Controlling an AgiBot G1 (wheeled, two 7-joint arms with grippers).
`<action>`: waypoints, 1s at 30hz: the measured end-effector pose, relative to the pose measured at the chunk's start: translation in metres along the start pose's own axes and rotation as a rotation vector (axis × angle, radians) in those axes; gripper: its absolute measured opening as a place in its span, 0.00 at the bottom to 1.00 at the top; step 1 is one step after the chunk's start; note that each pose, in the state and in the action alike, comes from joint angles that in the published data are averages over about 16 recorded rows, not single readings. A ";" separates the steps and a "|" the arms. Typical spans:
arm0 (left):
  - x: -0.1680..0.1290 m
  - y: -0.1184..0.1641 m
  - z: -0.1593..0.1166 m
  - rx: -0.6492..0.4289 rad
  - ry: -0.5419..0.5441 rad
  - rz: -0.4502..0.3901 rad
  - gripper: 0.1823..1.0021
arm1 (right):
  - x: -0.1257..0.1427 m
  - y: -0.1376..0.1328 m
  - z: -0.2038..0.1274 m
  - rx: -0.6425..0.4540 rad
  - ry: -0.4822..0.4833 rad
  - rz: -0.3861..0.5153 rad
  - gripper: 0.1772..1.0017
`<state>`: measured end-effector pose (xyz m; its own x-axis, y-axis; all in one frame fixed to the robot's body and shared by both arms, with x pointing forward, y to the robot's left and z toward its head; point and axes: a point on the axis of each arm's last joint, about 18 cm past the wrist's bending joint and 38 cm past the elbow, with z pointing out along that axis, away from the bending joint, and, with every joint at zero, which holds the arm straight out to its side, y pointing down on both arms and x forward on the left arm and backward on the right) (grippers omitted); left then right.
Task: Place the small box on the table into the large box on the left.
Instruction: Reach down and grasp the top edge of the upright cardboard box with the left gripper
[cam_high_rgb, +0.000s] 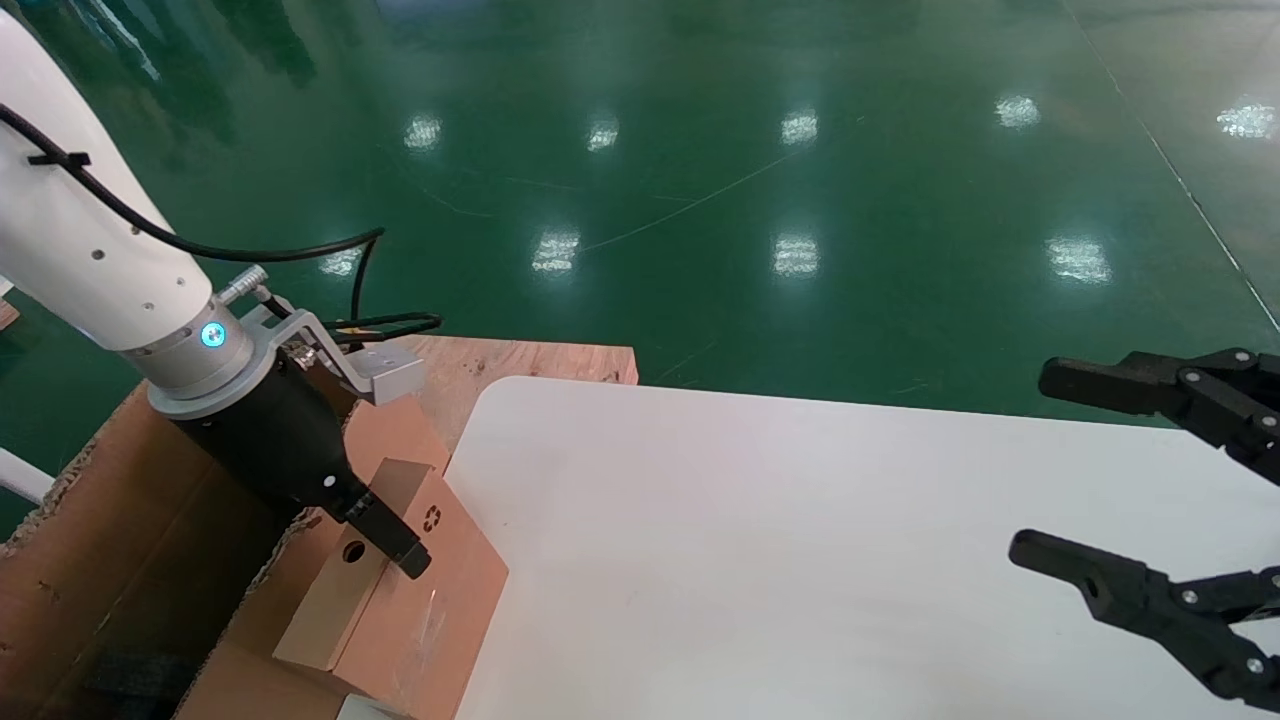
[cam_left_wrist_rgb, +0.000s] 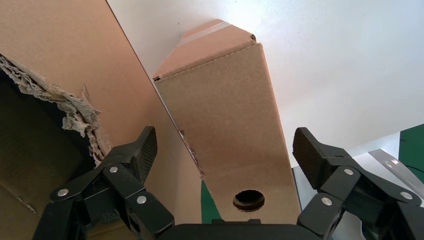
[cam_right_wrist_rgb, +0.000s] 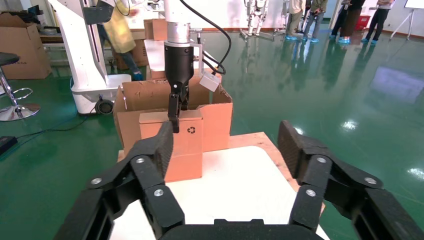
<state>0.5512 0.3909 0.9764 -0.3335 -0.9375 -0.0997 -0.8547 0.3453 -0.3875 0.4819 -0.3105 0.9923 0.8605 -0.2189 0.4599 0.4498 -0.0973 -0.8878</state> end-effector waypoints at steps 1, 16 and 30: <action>0.000 0.000 0.000 0.000 0.000 0.000 1.00 | 0.000 0.000 0.000 0.000 0.000 0.000 0.64; 0.000 0.000 0.000 -0.001 0.003 0.000 0.91 | 0.000 0.000 0.000 0.000 0.000 0.000 0.93; 0.000 0.001 0.000 -0.001 0.004 0.000 0.62 | 0.000 0.000 0.000 0.000 0.000 0.000 1.00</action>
<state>0.5506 0.3909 0.9760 -0.3346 -0.9374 -0.0961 -0.8552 0.3449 -0.3868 0.4819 -0.3105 0.9923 0.8605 -0.2188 0.4600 0.4498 -0.0975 -0.8878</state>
